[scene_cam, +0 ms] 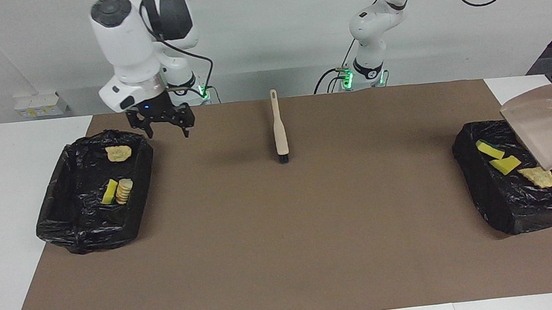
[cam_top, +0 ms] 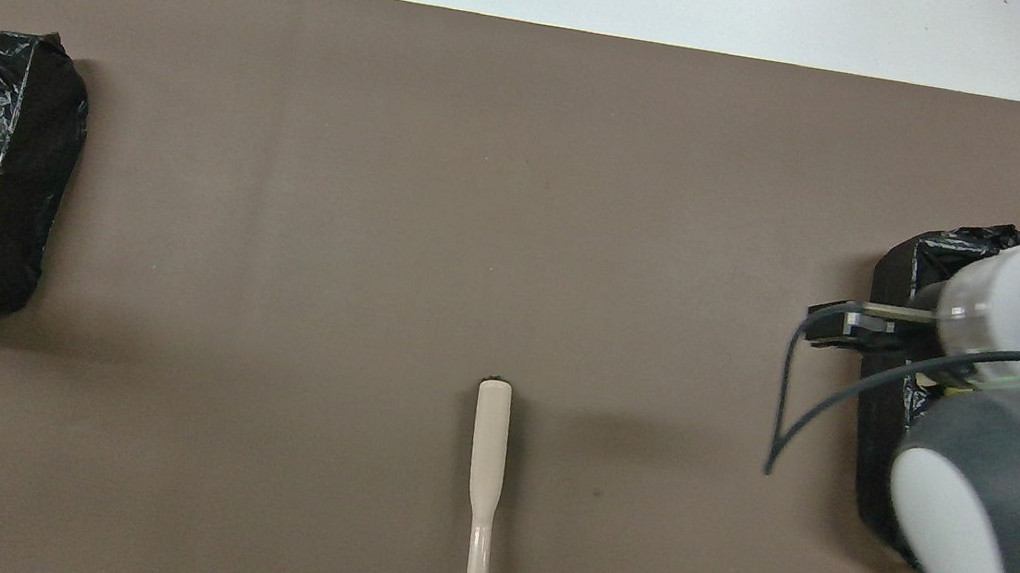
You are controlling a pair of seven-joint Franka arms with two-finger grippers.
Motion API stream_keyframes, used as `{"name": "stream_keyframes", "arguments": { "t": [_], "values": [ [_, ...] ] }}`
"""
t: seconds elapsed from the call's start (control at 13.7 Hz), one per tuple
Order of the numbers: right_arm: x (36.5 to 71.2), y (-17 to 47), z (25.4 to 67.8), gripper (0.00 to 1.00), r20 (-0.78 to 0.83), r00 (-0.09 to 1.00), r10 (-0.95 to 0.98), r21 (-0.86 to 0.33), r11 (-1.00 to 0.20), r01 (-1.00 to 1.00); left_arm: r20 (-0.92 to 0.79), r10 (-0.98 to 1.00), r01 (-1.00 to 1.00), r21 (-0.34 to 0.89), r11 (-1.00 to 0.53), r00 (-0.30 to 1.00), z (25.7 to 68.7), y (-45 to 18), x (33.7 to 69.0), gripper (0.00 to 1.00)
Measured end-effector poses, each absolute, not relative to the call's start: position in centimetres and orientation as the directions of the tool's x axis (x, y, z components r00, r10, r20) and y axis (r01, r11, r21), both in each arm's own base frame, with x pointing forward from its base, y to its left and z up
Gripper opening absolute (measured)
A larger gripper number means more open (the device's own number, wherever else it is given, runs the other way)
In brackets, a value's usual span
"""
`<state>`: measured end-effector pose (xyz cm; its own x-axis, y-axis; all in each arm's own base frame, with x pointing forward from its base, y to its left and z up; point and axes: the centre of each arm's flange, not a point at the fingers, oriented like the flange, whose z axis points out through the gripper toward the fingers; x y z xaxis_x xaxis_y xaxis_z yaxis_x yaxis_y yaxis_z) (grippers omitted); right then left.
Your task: Sweep and dump trash in bin
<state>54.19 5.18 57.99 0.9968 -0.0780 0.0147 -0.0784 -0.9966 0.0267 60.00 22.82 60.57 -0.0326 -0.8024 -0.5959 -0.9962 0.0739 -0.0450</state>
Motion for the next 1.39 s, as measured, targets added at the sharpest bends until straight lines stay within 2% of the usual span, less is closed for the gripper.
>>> {"name": "stream_keyframes", "arguments": {
  "t": [0.22, 0.37, 0.8, 1.1, 1.39],
  "values": [
    [53.7, 0.8, 61.4, 1.00, -0.003, 0.997, -0.082, 0.058, -0.995, -0.081, -0.505, -0.862, -0.997, -0.042, 0.069, -0.038, 56.6, 13.8, 60.3, 0.33],
    [52.9, -0.2, 64.1, 1.00, -0.018, 0.995, -0.095, 0.063, -0.994, -0.094, -0.450, -0.893, -0.999, -0.041, -0.002, 0.020, 53.7, 6.6, 60.0, 0.33],
    [52.4, -1.4, 64.6, 1.00, -0.033, 0.995, -0.090, 0.048, -0.995, -0.088, -0.283, -0.861, -0.905, -0.085, -0.417, 0.423, 48.2, -11.2, 58.0, 0.33],
    [52.4, -1.4, 64.8, 1.00, -0.032, 0.996, -0.087, 0.041, -0.995, -0.085, -0.163, -0.701, -0.714, -0.036, -0.699, 0.695, 44.3, -21.1, 57.1, 0.33],
    [51.0, -2.2, 66.4, 1.00, -0.069, 0.997, -0.046, 0.020, -0.999, -0.045, -0.103, -0.506, -0.513, -0.055, -0.857, 0.856, 43.2, -29.0, 57.4, 0.33]
  ]
}}
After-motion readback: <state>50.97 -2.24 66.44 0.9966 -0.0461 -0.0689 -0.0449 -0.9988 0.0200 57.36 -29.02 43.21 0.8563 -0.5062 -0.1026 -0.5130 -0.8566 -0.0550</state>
